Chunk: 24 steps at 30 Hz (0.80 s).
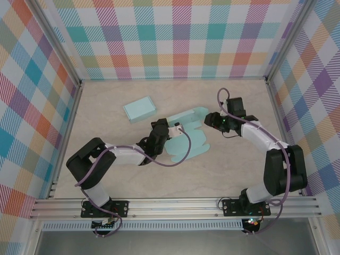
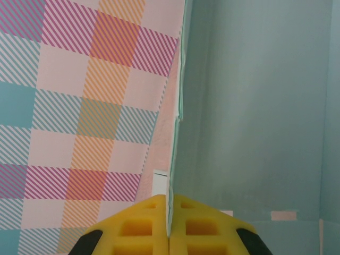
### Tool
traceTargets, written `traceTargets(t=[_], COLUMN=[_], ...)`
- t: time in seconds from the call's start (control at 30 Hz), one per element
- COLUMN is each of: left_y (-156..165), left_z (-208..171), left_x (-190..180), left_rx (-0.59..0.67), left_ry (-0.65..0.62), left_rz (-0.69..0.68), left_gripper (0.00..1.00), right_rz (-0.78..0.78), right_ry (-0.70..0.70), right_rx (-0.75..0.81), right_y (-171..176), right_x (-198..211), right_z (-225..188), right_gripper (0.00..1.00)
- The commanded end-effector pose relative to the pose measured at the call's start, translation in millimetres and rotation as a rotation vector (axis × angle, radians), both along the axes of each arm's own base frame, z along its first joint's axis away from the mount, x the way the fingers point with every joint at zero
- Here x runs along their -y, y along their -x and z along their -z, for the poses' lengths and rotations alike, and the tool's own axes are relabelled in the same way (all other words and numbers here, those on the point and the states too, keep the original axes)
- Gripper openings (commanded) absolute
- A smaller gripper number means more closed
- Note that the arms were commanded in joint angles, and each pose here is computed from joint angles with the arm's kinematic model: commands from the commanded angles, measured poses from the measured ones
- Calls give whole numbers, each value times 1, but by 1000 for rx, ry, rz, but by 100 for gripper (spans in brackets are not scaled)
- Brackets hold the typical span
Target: Fold the paper box
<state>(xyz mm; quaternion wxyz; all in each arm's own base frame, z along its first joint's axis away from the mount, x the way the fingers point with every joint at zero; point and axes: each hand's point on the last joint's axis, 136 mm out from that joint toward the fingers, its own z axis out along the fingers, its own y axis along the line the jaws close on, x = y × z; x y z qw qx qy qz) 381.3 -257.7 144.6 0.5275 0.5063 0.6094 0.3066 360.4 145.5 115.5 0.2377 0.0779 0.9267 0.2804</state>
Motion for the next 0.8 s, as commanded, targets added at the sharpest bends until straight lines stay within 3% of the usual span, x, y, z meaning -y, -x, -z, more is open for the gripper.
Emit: traceTargets(t=[0.0, 0.2, 0.37, 0.77], left_y=[-2, 1, 3, 6], left_z=[-6, -6, -8, -18], left_x=[2, 1, 2, -4], left_rx=[38, 27, 26, 29], left_ry=[26, 66, 88, 148], left_rz=[-7, -6, -1, 2], left_gripper=[0, 0, 0, 0], right_rz=[-12, -29, -44, -75], right_ry=[-14, -64, -77, -44], right_rx=[34, 14, 22, 27], right_y=[-1, -11, -31, -69], right_x=[-3, -13, -20, -28], right_z=[8, 33, 40, 62], right_gripper=[48, 47, 32, 43])
